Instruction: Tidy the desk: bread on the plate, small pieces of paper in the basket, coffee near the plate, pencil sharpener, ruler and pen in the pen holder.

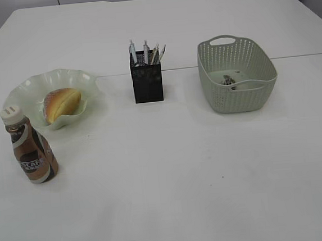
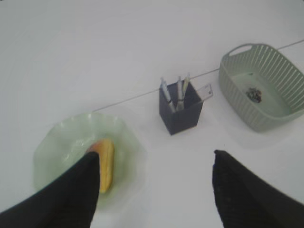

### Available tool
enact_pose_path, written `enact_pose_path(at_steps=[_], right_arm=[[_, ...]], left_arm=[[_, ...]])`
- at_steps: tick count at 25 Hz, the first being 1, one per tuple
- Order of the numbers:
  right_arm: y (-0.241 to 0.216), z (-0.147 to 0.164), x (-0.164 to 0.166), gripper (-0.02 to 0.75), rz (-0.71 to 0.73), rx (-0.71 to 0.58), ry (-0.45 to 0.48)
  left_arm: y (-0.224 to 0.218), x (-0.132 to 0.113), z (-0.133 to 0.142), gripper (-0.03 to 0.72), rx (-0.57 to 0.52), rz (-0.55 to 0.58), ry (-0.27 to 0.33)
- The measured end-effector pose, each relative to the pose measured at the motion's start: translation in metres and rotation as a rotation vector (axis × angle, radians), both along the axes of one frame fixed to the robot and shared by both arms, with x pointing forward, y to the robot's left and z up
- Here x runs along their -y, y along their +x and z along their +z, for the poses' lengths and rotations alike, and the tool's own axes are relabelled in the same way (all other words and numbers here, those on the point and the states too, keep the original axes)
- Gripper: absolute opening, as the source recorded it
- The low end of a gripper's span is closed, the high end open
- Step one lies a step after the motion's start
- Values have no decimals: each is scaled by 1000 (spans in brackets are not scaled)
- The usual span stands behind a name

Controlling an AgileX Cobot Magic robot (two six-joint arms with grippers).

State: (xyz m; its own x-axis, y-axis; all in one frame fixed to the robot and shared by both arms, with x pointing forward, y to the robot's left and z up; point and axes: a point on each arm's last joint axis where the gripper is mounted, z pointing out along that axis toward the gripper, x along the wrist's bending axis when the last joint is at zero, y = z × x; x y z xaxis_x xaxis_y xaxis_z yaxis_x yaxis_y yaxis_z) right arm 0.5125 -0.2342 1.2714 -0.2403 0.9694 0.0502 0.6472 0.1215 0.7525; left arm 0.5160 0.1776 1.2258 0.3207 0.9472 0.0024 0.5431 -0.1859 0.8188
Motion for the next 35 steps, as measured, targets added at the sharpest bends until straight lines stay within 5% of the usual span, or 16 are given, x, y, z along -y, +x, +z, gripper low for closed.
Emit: enact_pose_path(at_steps=[10,19,27,35], right_arm=[[-125,48,34,492,-65,238,12],[-228,8,62,492,-108,307,-22],[-285,-43,74,478,-90,341,-46],[-301,-89,79,442,-76,318,-77]], left_arm=[[-118,-62,53,545,-5,57,-2],[-229,-108,75,545,195,6,-172],[-273,-132,10,545,171,27,-139],[-323,-156,-58,545,284,41,-185]])
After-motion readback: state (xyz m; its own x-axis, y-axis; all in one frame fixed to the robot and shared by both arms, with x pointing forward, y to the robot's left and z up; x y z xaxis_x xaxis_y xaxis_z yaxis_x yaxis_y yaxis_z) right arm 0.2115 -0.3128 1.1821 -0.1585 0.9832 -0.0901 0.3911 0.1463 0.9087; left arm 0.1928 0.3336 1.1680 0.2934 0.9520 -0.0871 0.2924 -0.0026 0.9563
